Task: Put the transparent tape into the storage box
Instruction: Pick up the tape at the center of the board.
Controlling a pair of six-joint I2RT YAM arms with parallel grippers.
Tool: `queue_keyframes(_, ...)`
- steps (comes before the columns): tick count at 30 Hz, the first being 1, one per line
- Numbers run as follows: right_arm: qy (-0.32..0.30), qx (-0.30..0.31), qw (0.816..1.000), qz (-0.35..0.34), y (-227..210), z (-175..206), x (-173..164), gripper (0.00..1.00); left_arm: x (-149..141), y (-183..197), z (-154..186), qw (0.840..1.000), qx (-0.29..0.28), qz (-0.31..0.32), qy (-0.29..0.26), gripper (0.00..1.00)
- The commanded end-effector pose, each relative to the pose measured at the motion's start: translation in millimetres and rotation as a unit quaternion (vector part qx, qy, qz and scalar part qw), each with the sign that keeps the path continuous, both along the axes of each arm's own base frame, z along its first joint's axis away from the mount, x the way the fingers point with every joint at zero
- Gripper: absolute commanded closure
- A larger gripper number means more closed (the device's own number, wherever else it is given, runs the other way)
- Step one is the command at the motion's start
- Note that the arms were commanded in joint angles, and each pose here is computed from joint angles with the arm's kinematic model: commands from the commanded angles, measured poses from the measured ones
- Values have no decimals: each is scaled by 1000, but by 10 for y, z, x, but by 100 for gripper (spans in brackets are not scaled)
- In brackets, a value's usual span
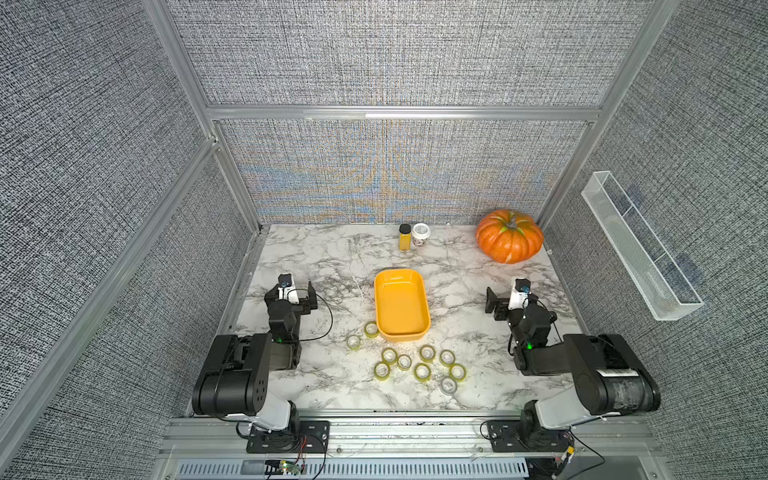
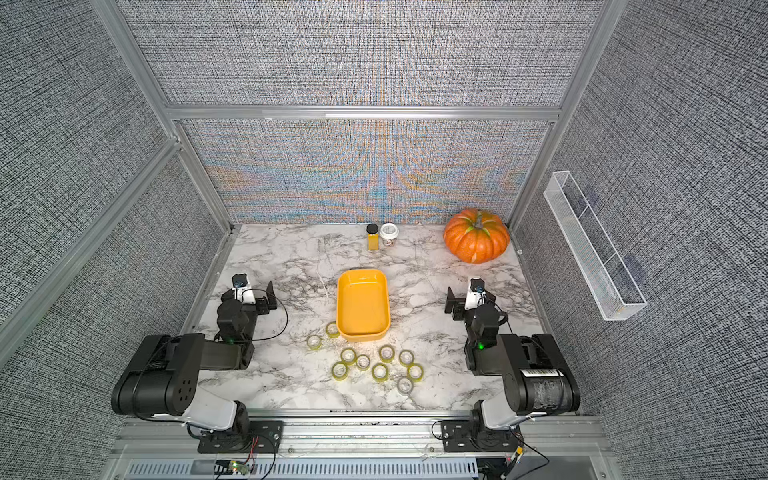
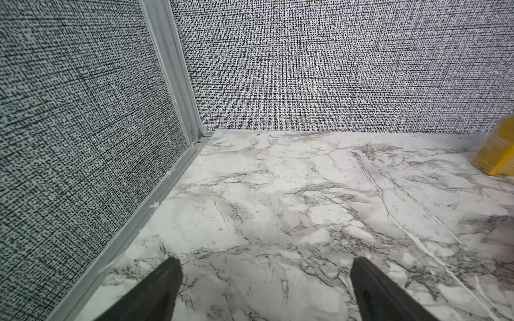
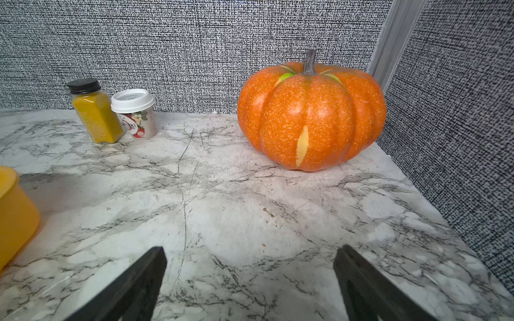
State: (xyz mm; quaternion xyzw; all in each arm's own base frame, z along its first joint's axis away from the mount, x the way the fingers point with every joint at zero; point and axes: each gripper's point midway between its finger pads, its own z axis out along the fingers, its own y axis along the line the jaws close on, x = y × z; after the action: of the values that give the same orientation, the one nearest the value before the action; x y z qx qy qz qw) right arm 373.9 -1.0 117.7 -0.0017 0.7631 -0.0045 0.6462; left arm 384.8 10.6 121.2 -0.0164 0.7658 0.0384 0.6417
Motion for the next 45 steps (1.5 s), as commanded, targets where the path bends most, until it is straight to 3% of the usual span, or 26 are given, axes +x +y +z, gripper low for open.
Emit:
queue_keyframes(1,-10,0,1000,-6,-21,54,13,1,10,-11,63,1000,-1,-5,-11,1)
queue_keyframes(26,-10,0,1000,-6,-22,55,13,1,17,-7,57,1000,-3,-6,-10,1)
queue_keyframes(30,-4,4,999,-34,-103,130,62,1,38,59,119,1000,-7,14,-11,0)
queue_keyframes(32,32,10,997,-64,-178,172,148,1,89,84,183,999,-8,24,19,0)
queue_keyframes(35,71,25,989,-130,-375,374,291,1,173,224,405,995,-45,76,51,0)
queue_keyframes(39,132,37,979,-148,-406,431,329,1,67,371,505,979,-121,146,80,0)
queue_keyframes(45,199,99,973,-56,91,451,145,2,-162,-78,340,961,-219,65,154,0)
